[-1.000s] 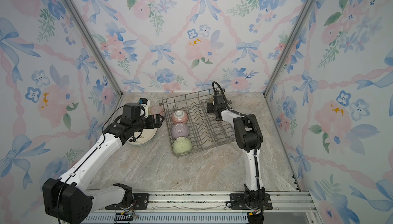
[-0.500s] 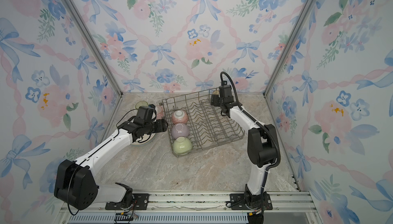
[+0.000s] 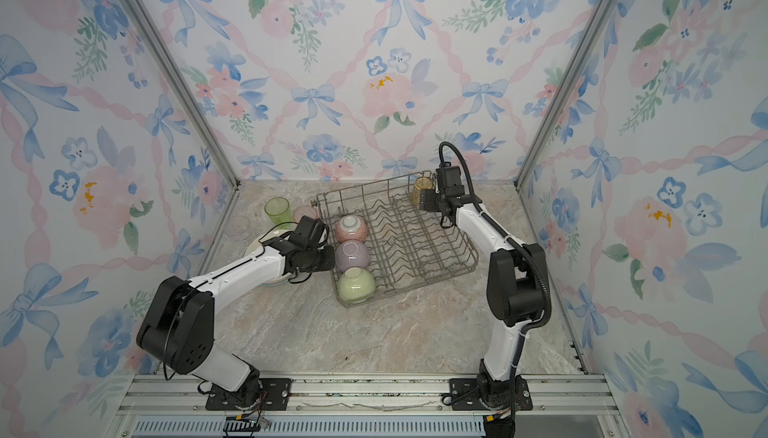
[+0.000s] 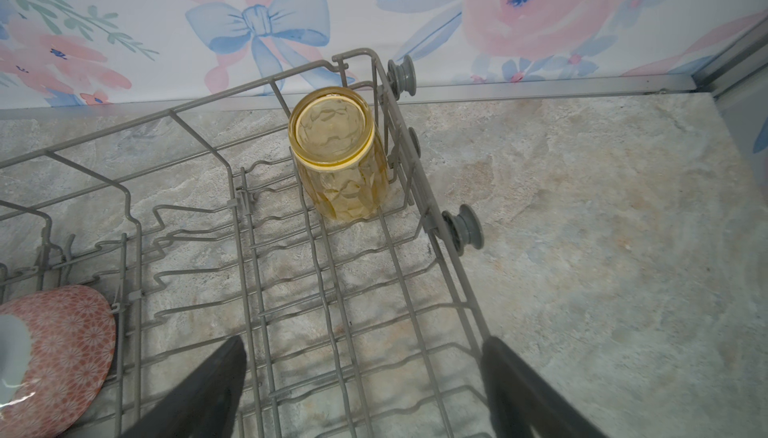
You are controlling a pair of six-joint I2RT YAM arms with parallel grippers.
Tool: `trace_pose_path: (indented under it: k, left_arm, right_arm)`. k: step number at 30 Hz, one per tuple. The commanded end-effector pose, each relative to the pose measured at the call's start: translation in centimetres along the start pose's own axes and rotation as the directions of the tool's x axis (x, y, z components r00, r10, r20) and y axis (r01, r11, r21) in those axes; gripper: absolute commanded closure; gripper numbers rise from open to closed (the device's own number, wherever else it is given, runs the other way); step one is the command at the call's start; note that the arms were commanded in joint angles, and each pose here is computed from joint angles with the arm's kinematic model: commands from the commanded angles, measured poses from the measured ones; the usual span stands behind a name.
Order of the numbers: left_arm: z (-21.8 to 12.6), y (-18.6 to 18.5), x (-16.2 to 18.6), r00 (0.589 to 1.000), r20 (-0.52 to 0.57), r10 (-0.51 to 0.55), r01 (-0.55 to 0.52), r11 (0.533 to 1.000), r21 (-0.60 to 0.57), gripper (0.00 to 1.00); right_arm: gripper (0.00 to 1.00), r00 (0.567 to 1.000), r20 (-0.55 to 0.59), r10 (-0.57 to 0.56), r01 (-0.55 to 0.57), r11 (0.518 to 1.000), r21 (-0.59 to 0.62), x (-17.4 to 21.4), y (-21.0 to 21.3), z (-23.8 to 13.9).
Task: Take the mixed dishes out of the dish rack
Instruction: 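Lower the right gripper around the amber cup while the left gripper moves over the bowls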
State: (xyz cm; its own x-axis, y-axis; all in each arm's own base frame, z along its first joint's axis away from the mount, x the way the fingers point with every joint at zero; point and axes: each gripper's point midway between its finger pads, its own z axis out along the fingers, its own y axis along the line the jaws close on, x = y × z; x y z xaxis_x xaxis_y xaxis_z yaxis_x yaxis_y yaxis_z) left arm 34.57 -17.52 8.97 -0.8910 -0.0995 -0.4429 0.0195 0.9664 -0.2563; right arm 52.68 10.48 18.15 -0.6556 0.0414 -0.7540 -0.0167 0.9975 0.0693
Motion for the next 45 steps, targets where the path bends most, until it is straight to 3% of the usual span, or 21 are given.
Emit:
trace_pose_path:
  k: [1, 4, 8, 21, 27, 40, 41, 43, 45]
  left_arm:
    - [1.0, 0.3, 1.2, 0.998, -0.055, 0.042, -0.044, 0.998, -0.033, 0.83]
    - [1.4, 0.1, 1.4, 0.995, -0.068, 0.077, -0.08, 0.996, -0.032, 0.95]
    - [2.0, -0.1, 1.8, 0.988, -0.088, 0.124, -0.126, 0.992, -0.027, 1.0]
    - [1.3, 0.4, 1.9, 0.98, -0.071, 0.185, -0.189, 0.981, -0.052, 1.0]
    - [0.1, 1.8, 1.6, 0.984, -0.023, 0.176, -0.178, 0.977, -0.12, 1.0]
    - [0.0, 1.4, 1.4, 0.987, -0.02, 0.157, -0.158, 0.982, -0.104, 1.0]
    - [0.0, 1.4, 1.3, 0.987, -0.016, 0.158, -0.158, 0.982, -0.103, 0.99]
    - [-0.3, 1.2, 1.0, 0.988, -0.006, 0.156, -0.156, 0.983, -0.1, 0.85]
    - [-0.5, 1.1, 0.7, 0.988, 0.006, 0.156, -0.155, 0.983, -0.099, 0.8]
  right_arm:
    - [0.1, 1.0, -0.01, -0.011, 0.011, 1.0, -0.014, -1.2, -0.5, 0.2]
    - [0.1, 1.0, -0.012, -0.024, 0.023, 1.0, -0.012, -1.4, -0.6, 0.8]
    - [0.1, 0.999, -0.023, -0.032, 0.032, 0.999, -0.015, -1.1, -0.5, 1.4]
    - [0.1, 0.997, -0.063, -0.051, 0.051, 0.999, -0.003, -0.1, -0.6, 2.8]
    - [0.1, 0.992, -0.111, -0.066, 0.071, 0.997, 0.034, 1.1, -1.3, 4.0]
    - [0.09, 0.976, -0.167, -0.138, 0.165, 0.973, 0.162, 2.8, -3.3, 4.6]
    - [0.09, 0.975, -0.172, -0.138, 0.166, 0.973, 0.162, 3.0, -3.4, 4.8]
    - [0.09, 0.974, -0.179, -0.143, 0.171, 0.973, 0.154, 3.3, -3.2, 5.2]
    - [0.09, 0.971, -0.186, -0.149, 0.177, 0.974, 0.145, 3.5, -3.1, 5.6]
